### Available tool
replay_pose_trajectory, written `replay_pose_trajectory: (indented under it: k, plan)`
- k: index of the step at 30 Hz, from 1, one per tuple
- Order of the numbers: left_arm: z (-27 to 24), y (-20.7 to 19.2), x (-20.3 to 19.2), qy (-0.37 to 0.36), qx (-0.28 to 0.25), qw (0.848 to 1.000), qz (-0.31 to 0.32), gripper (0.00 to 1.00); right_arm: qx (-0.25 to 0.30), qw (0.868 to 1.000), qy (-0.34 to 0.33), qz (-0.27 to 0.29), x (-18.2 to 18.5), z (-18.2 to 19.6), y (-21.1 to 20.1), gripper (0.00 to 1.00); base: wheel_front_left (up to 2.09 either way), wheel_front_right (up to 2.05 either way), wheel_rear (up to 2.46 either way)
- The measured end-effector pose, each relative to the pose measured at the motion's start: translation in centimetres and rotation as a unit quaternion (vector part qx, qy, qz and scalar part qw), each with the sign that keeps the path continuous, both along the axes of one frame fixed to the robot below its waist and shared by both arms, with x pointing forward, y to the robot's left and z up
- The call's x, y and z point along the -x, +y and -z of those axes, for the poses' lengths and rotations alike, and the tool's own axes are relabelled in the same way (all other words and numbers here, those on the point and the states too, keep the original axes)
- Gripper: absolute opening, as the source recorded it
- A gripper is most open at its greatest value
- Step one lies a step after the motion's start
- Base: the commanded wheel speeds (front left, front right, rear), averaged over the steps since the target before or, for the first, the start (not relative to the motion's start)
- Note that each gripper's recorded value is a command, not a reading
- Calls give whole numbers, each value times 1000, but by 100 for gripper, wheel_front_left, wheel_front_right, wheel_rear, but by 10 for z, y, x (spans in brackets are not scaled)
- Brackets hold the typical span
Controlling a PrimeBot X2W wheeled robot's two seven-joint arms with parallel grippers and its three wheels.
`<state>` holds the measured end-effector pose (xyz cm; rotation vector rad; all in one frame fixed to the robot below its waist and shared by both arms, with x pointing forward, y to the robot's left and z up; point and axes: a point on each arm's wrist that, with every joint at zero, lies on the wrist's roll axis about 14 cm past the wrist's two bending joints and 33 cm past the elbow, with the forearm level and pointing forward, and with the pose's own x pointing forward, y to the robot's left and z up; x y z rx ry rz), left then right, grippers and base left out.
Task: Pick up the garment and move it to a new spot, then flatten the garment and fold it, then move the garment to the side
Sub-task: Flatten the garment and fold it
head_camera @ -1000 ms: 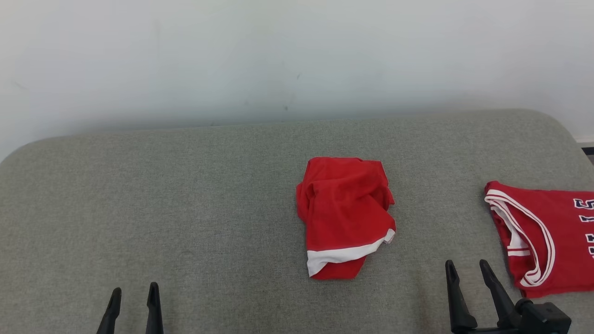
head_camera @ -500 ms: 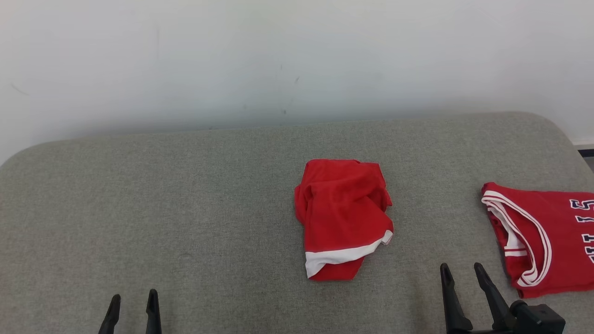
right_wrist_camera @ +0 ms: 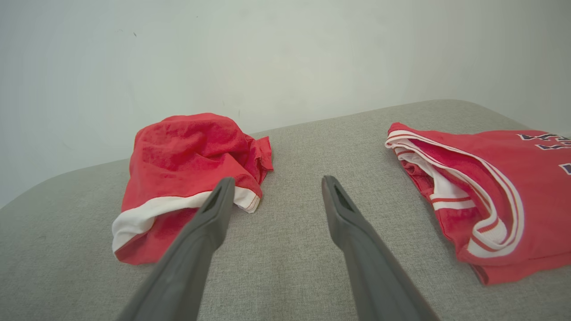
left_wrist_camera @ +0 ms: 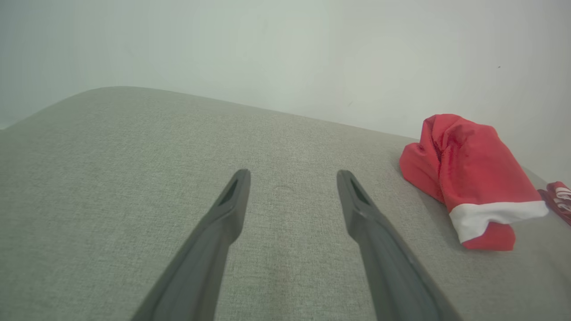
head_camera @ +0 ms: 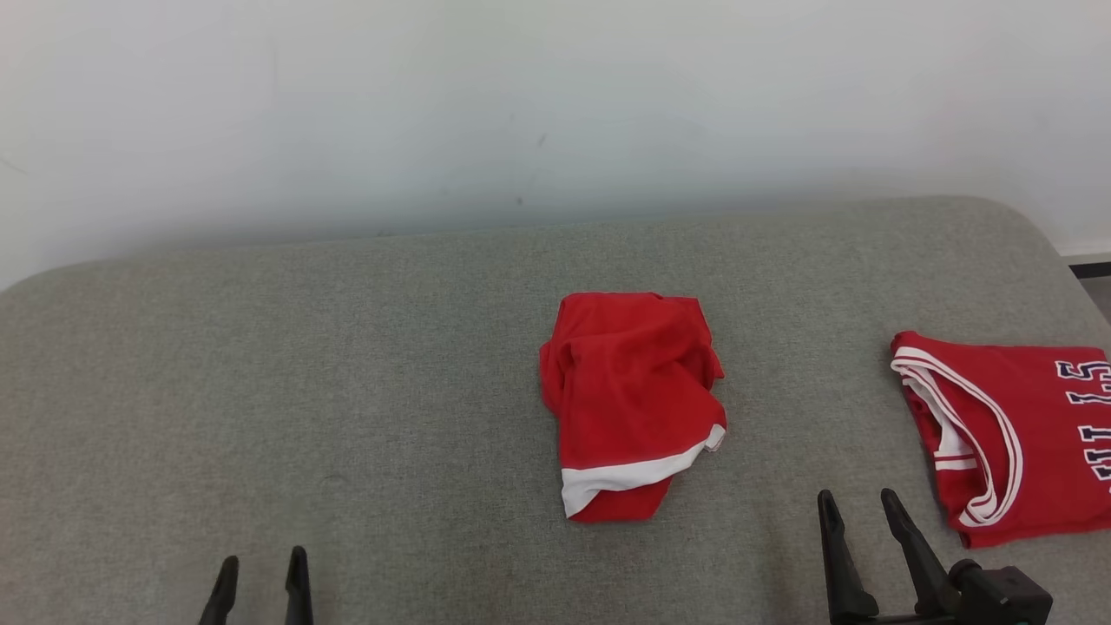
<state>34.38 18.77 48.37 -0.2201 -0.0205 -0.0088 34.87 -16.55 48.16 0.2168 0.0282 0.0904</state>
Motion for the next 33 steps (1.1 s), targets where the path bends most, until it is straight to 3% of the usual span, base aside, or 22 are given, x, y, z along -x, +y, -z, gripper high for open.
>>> replay_pose_trajectory:
  k: [5,11,27,33]
  plan:
    - [4,-16,-4,6,12,1000,22,100,0,1000,-1,1,0,-1,-1,100,0,0,0]
    - [15,-65,-16,25,34,995,95,100,0,1000,-1,8,0,-1,-4,100,0,0,0]
    - [56,-184,-46,98,49,962,251,100,6,996,4,94,20,1,-55,100,0,0,0]
    - [72,-202,-52,121,47,954,271,100,10,992,16,124,30,8,-71,100,0,0,0]
